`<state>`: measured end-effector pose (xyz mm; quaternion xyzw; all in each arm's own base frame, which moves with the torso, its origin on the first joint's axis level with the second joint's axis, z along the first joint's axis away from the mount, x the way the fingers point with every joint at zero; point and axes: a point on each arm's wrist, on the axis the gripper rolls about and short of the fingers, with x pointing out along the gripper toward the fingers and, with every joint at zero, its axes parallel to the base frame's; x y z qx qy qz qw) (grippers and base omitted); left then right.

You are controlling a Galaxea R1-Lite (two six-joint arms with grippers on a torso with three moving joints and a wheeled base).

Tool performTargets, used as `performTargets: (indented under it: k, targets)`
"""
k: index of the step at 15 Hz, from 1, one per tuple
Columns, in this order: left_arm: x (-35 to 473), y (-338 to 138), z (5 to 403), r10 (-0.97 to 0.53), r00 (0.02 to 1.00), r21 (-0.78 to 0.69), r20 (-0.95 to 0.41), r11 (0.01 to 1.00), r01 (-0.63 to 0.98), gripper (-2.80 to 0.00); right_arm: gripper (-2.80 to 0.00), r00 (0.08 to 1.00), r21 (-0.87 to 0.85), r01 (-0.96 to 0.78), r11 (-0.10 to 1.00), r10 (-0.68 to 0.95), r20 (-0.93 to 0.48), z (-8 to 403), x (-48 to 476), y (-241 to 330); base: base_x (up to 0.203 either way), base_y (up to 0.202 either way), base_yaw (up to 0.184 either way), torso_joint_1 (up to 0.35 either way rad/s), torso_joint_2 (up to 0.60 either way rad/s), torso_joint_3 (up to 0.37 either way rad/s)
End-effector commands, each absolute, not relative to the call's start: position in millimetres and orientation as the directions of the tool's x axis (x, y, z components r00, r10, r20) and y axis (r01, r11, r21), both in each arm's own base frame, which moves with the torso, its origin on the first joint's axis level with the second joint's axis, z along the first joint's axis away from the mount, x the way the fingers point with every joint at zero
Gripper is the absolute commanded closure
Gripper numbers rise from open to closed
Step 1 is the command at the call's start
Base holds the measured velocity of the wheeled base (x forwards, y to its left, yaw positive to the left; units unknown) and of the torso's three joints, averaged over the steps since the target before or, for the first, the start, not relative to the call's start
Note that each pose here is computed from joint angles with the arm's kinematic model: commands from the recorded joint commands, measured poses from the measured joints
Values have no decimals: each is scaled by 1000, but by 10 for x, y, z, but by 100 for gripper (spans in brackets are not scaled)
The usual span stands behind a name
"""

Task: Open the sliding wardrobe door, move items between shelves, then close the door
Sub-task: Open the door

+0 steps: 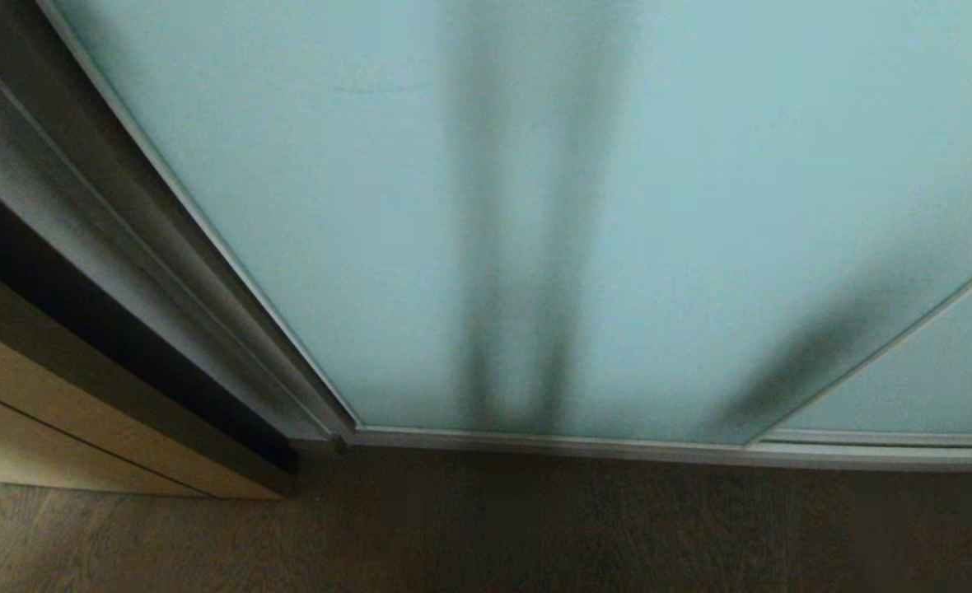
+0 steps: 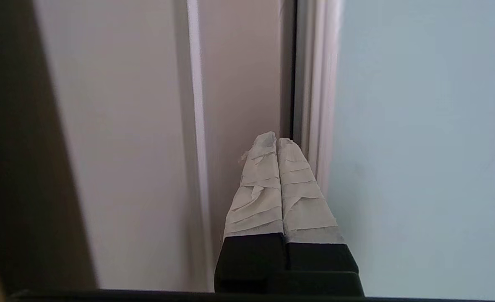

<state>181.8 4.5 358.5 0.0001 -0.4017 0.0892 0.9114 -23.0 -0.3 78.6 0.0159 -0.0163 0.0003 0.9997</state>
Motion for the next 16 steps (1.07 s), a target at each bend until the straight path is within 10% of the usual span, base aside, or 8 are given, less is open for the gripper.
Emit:
performTargets:
  k: [1,16]
  targets:
    - [1908,50,3521,175,685,-98,707,984,-151,0,0,999,32,-1,1000,0,32,786,-230,-3,0,0,0,0,0,0]
    - [2277,27,3522,160,723,-98,672,987,-128,0,0,999,32,-1,999,0,32,786,-230,-3,0,0,0,0,0,0]
